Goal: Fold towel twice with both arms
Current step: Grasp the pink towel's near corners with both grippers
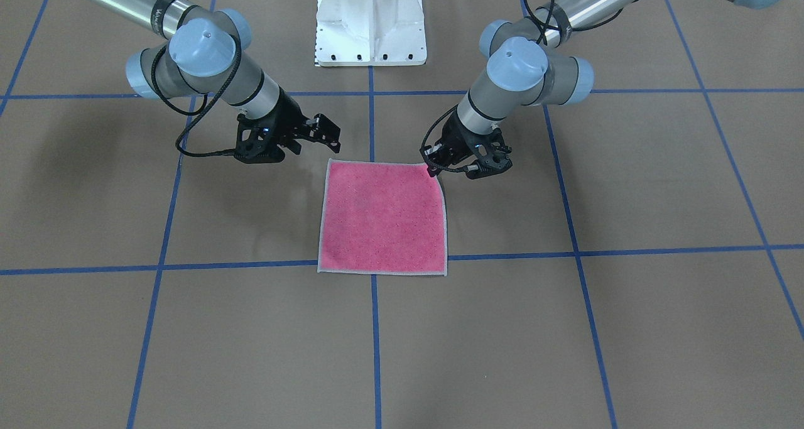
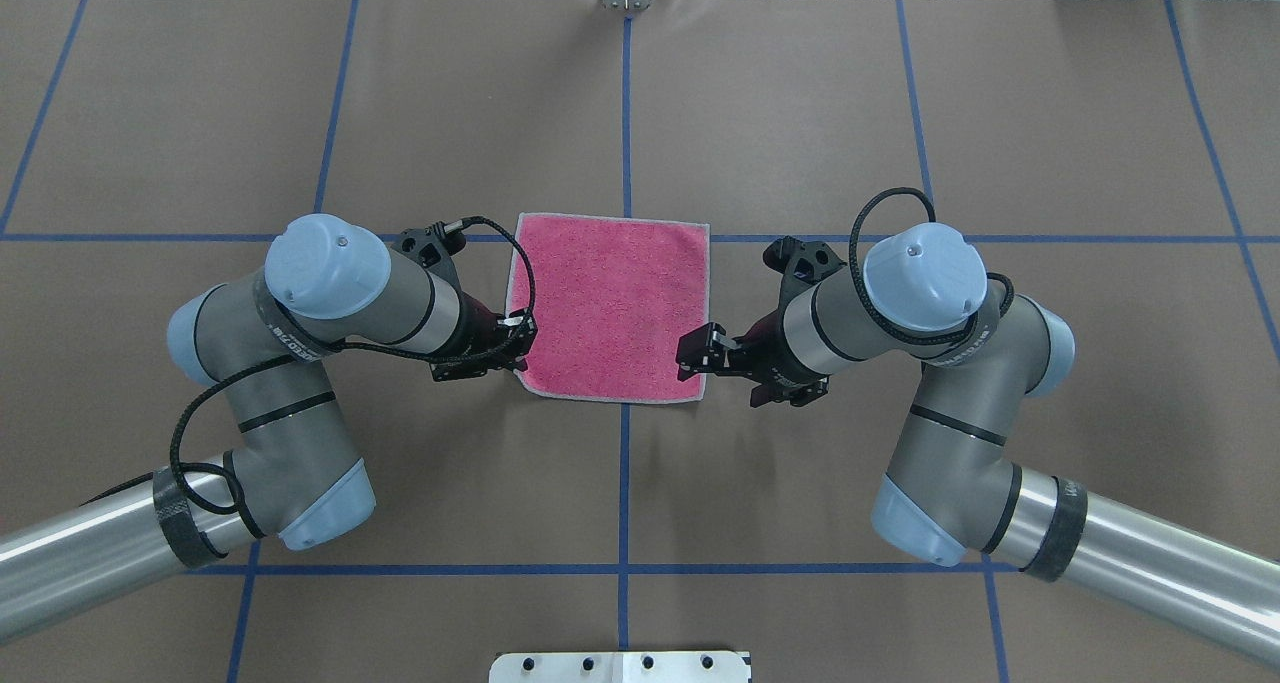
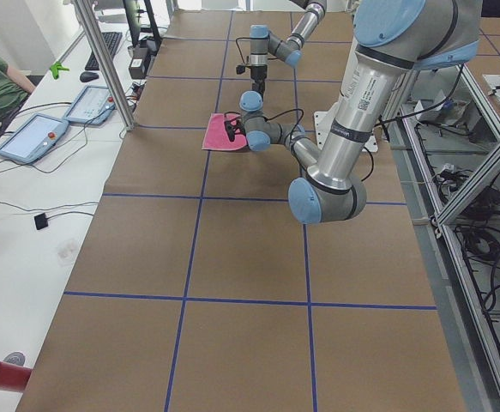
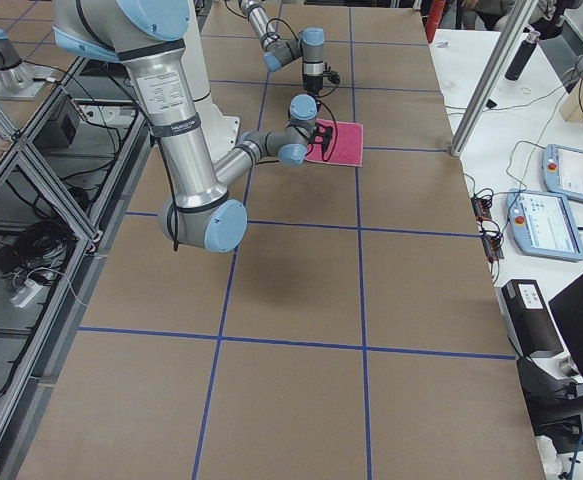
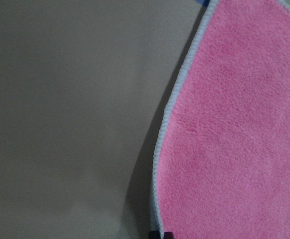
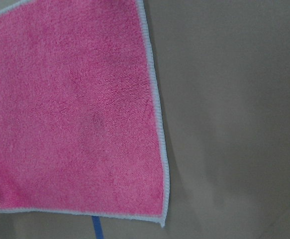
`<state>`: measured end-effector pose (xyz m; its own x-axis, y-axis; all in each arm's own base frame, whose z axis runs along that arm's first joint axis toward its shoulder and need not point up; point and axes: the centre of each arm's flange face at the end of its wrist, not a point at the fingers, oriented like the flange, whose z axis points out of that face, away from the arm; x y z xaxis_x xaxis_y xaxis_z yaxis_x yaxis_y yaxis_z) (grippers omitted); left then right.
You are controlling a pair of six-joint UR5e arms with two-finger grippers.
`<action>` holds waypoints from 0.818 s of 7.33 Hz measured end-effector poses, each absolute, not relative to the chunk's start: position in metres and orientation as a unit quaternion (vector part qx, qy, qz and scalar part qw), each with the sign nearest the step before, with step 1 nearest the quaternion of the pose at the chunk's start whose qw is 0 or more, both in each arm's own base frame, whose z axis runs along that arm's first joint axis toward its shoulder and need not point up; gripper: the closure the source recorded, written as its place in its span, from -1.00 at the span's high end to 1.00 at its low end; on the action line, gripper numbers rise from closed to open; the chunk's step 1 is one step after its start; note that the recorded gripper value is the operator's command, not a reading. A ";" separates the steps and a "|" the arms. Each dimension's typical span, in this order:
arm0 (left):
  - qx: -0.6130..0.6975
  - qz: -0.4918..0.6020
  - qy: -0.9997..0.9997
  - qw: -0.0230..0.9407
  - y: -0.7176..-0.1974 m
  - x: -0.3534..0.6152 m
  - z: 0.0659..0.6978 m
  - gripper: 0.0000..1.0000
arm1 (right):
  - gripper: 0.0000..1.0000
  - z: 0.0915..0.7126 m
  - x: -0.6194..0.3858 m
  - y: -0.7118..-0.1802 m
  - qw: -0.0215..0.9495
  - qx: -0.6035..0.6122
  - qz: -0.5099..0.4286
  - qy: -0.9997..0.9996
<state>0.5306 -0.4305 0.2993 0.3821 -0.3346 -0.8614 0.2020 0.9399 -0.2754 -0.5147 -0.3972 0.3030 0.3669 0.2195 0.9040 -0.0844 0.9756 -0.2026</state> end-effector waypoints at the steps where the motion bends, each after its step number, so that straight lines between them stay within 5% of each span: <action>1: -0.062 -0.162 0.532 0.829 -0.430 0.530 0.299 -1.00 | 0.88 0.304 -0.524 -0.395 0.827 -0.056 0.093 -0.552; 2: -0.062 -0.162 0.533 0.828 -0.431 0.530 0.299 -1.00 | 0.83 0.305 -0.530 -0.394 0.828 -0.052 0.095 -0.550; 4: -0.062 -0.162 0.533 0.828 -0.430 0.530 0.298 -1.00 | 0.34 0.307 -0.544 -0.394 0.831 -0.051 0.094 -0.545; 6: -0.062 -0.162 0.533 0.828 -0.430 0.530 0.299 -1.00 | -0.48 0.304 -0.549 -0.395 0.832 -0.051 0.095 -0.545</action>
<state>0.5297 -0.4303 0.2987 0.3787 -0.3343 -0.8630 0.2020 0.9399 -0.2755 -0.5494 -0.3951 0.3038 0.3880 0.2127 0.8968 -0.1017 0.9769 -0.1877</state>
